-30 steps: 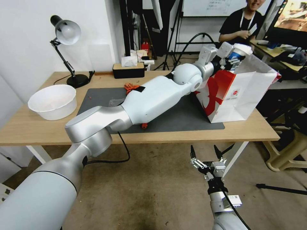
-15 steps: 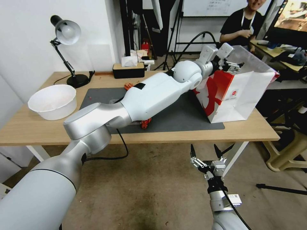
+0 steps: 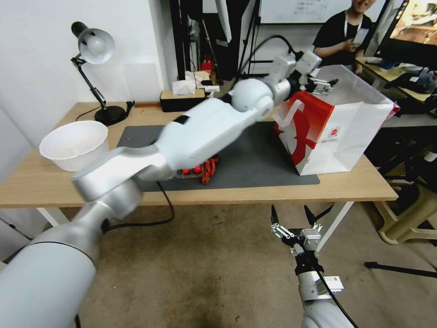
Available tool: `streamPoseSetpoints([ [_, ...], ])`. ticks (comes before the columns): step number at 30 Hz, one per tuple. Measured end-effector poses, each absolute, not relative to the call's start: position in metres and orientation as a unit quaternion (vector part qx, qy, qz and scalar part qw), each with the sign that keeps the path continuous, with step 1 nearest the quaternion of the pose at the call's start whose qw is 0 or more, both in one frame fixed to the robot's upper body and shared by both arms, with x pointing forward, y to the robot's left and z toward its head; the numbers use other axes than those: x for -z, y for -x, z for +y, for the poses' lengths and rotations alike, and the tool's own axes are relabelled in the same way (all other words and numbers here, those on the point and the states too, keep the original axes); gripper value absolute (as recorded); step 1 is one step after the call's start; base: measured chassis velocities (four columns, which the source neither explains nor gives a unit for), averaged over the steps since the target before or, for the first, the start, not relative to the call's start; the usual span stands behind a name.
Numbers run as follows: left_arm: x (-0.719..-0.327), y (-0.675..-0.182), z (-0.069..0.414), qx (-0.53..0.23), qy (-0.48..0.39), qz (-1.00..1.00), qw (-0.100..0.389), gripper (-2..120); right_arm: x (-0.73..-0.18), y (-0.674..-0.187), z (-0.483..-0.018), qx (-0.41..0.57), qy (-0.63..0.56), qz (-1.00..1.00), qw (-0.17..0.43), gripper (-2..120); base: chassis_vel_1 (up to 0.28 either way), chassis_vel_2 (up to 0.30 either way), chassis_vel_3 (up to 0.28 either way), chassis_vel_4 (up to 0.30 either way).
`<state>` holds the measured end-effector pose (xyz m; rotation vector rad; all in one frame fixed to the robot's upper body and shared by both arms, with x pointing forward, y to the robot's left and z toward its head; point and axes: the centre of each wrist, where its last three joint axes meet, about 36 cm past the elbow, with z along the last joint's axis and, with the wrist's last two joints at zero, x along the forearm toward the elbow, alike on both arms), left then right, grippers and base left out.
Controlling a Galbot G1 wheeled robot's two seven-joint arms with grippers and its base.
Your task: Pick up the trash from the table and place it into the takeout bag.
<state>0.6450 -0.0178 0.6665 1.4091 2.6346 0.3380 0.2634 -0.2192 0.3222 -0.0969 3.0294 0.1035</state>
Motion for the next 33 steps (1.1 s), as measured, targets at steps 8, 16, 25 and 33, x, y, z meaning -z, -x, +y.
streamPoseSetpoints([
  [8, -0.645, -0.635, 0.098, -0.203, -0.462, 0.856, 0.112, 100, -0.322, -0.260, -0.220, -0.035, 0.030, 0.997, 0.054, 100, 0.000, 0.000, 0.000, 0.000],
  [16, -0.586, -0.599, 0.158, -0.209, -0.449, 0.861, 0.114, 100, -0.323, -0.257, -0.219, -0.037, 0.030, 0.997, 0.054, 100, 0.000, 0.000, 0.000, 0.000],
  [25, -0.539, -0.538, 0.231, -0.226, -0.411, 0.875, 0.120, 100, -0.323, -0.254, -0.218, -0.034, 0.031, 0.998, 0.053, 100, 0.000, 0.000, 0.000, 0.000],
  [33, -0.491, -0.468, 0.274, -0.202, -0.321, 0.918, 0.115, 100, -0.319, -0.252, -0.219, -0.030, 0.034, 0.998, 0.048, 100, 0.000, 0.000, 0.000, 0.000],
])
